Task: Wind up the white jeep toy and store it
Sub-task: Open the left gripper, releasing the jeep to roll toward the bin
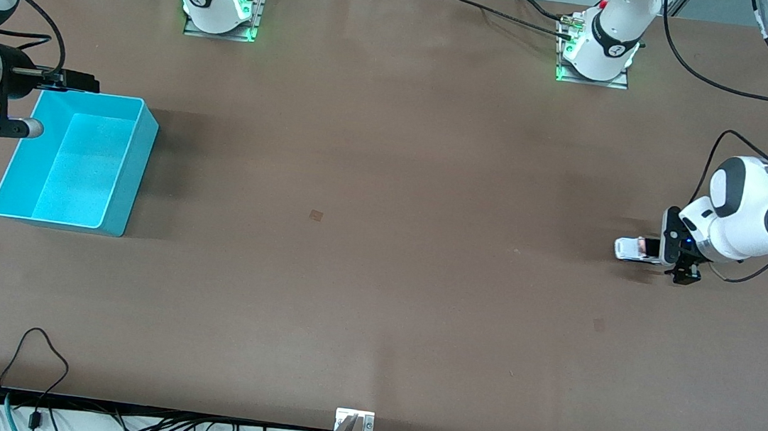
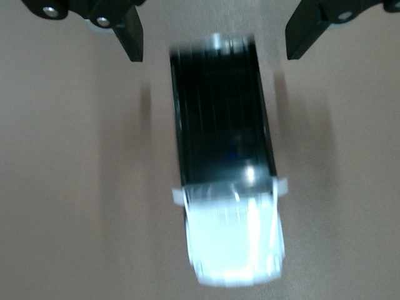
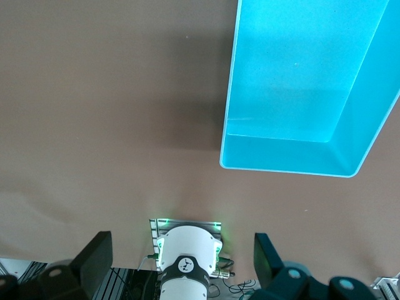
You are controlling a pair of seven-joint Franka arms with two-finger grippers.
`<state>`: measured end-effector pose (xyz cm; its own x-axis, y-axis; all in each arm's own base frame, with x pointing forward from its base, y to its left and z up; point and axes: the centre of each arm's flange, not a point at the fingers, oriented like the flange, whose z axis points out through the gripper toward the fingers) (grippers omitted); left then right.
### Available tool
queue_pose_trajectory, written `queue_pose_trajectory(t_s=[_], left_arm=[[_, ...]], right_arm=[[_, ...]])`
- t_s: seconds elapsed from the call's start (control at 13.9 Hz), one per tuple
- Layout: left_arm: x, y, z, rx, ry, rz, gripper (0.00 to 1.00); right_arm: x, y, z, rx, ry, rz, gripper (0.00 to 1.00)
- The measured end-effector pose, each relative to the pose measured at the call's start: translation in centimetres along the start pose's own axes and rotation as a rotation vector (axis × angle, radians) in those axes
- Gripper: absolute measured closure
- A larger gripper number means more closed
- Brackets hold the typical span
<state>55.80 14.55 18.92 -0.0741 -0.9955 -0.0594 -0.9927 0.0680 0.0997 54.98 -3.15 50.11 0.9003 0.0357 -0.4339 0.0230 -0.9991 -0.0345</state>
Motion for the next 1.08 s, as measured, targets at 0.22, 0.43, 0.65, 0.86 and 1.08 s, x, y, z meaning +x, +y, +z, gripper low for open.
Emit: queue_pose_trajectory(t_s=[0.22,0.43,0.65,0.86,1.08], left_arm=[[0.1,-0.1,-1.0,0.007,-0.005,0.003,0.00],[0.1,-0.1,-1.2,0.006,-0.006,0.003,0.00],[0.2,-0.2,-1.6,0.014,-0.009,0.006,0.00],[0.7,-0.4,-2.3,0.022,-0.010,0.014,0.00],[2.0,-0.9,-3.1,0.037,-0.008,0.037,0.00]], right_arm=[[0.0,0.0,0.0,0.000,0.000,0.000,0.00],[0.0,0.0,0.0,0.000,0.000,0.000,0.00],[0.0,0.0,0.0,0.000,0.000,0.000,0.00],[0.0,0.0,0.0,0.000,0.000,0.000,0.00],[0.0,0.0,0.0,0.000,0.000,-0.001,0.00]])
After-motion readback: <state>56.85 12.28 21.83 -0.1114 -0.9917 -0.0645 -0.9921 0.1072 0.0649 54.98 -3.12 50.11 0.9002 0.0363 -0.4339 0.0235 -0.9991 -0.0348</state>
